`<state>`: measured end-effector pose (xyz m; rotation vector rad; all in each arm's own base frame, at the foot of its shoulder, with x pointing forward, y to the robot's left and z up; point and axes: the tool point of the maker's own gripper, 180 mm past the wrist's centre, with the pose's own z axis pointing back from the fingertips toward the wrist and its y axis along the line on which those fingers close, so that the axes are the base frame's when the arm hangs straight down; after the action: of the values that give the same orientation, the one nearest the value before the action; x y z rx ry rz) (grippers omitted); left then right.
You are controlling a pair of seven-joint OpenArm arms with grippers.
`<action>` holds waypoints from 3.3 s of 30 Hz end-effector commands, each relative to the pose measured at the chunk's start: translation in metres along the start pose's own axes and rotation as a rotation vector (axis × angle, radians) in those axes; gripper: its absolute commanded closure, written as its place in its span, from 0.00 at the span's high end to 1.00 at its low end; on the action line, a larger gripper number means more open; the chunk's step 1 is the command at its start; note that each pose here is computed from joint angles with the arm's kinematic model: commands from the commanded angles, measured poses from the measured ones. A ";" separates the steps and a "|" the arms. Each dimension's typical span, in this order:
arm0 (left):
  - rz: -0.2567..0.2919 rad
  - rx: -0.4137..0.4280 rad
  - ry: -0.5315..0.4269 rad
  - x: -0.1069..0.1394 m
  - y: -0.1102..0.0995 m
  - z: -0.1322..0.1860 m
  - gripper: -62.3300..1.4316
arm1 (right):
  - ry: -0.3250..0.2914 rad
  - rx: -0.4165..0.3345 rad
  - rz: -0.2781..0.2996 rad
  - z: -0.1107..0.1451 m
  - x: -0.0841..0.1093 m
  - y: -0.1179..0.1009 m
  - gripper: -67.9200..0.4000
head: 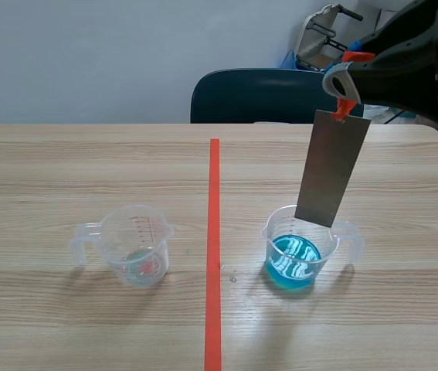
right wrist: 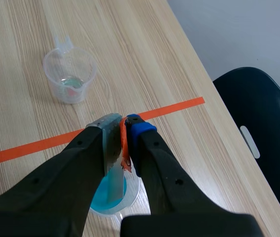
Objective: Do the redox reaction experiment
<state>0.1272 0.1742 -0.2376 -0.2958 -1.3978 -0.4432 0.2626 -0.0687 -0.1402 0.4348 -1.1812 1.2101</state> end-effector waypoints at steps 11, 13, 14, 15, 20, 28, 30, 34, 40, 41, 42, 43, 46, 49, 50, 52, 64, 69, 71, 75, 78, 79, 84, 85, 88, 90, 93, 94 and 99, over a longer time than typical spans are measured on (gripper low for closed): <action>-0.001 0.011 -0.032 0.007 0.002 -0.001 1.00 | -0.013 -0.013 0.027 0.002 0.008 -0.005 0.01; -0.007 0.011 -0.033 0.008 0.002 -0.001 1.00 | -0.013 -0.013 0.027 0.002 0.008 -0.005 0.01; -0.015 0.001 -0.036 0.008 0.001 -0.001 0.90 | -0.013 -0.013 0.027 0.002 0.008 -0.005 0.01; -0.034 -0.020 -0.036 0.008 -0.002 -0.002 0.76 | -0.013 -0.013 0.027 0.002 0.008 -0.005 0.01; -0.109 -0.116 -0.020 0.007 -0.013 -0.004 0.14 | -0.012 -0.013 0.027 0.002 0.008 -0.005 0.01; -0.217 -0.195 -0.120 0.030 -0.003 -0.033 0.07 | -0.013 -0.013 0.027 0.002 0.008 -0.005 0.01; -0.240 -0.220 -0.155 0.039 0.000 -0.042 0.07 | -0.013 -0.013 0.027 0.002 0.008 -0.005 0.01; -0.271 -0.264 -0.221 0.057 0.002 -0.060 0.07 | -0.010 -0.013 0.027 0.002 0.007 -0.005 0.01; -0.296 -0.318 -0.245 0.068 -0.003 -0.091 0.07 | -0.009 -0.013 0.027 0.002 0.007 -0.005 0.01; -0.297 -0.325 -0.246 0.069 -0.006 -0.097 0.07 | -0.009 -0.013 0.027 0.002 0.007 -0.005 0.01; -0.298 -0.334 -0.247 0.069 -0.009 -0.102 0.07 | -0.009 -0.013 0.027 0.002 0.007 -0.005 0.01; -0.297 -0.345 -0.249 0.070 -0.013 -0.106 0.07 | -0.009 -0.013 0.027 0.002 0.007 -0.005 0.01; -0.290 -0.383 -0.245 0.068 -0.026 -0.119 0.07 | -0.009 -0.013 0.027 0.002 0.007 -0.005 0.01; -0.280 -0.423 -0.239 0.066 -0.042 -0.129 0.07 | -0.009 -0.013 0.027 0.002 0.007 -0.005 0.01; -0.277 -0.434 -0.238 0.065 -0.047 -0.132 0.07 | -0.009 -0.013 0.027 0.002 0.007 -0.005 0.01; -0.271 -0.438 -0.245 0.066 -0.055 -0.140 0.07 | -0.009 -0.013 0.027 0.002 0.007 -0.005 0.01; -0.193 -0.388 -0.195 0.041 -0.083 -0.198 0.07 | -0.009 -0.013 0.027 0.002 0.007 -0.005 0.01; -0.176 -0.376 -0.168 0.023 -0.091 -0.215 0.07 | -0.009 -0.013 0.027 0.002 0.007 -0.005 0.01; -0.179 -0.379 -0.163 0.019 -0.095 -0.222 0.07 | -0.009 -0.013 0.027 0.002 0.007 -0.005 0.01; -0.165 -0.385 -0.169 0.018 -0.101 -0.234 0.07 | -0.009 -0.013 0.027 0.002 0.007 -0.005 0.01; -0.165 -0.397 -0.186 0.023 -0.108 -0.241 0.07 | -0.009 -0.013 0.027 0.002 0.007 -0.005 0.01; -0.169 -0.402 -0.192 0.025 -0.111 -0.243 0.07 | -0.009 -0.013 0.027 0.002 0.007 -0.005 0.01; -0.157 -0.432 -0.237 0.039 -0.128 -0.251 0.07 | -0.009 -0.013 0.027 0.002 0.007 -0.005 0.01; -0.154 -0.439 -0.242 0.042 -0.132 -0.252 0.07 | -0.008 -0.013 0.027 0.002 0.007 -0.005 0.01; -0.151 -0.458 -0.260 0.047 -0.143 -0.254 0.07 | -0.008 -0.013 0.027 0.002 0.007 -0.005 0.01; -0.151 -0.468 -0.267 0.050 -0.149 -0.255 0.07 | -0.009 -0.013 0.027 0.002 0.007 -0.005 0.01; -0.163 -0.467 -0.273 0.052 -0.155 -0.257 0.07 | -0.008 -0.013 0.027 0.002 0.007 -0.005 0.01; -0.173 -0.466 -0.273 0.051 -0.156 -0.257 0.06 | -0.008 -0.013 0.027 0.002 0.007 -0.005 0.01; -0.180 -0.463 -0.274 0.051 -0.157 -0.257 0.07 | -0.008 -0.013 0.027 0.002 0.007 -0.005 0.01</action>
<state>0.2838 -0.0854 -0.2481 -0.6172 -1.5491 -0.9165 0.2632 -0.0695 -0.1409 0.4272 -1.1764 1.2111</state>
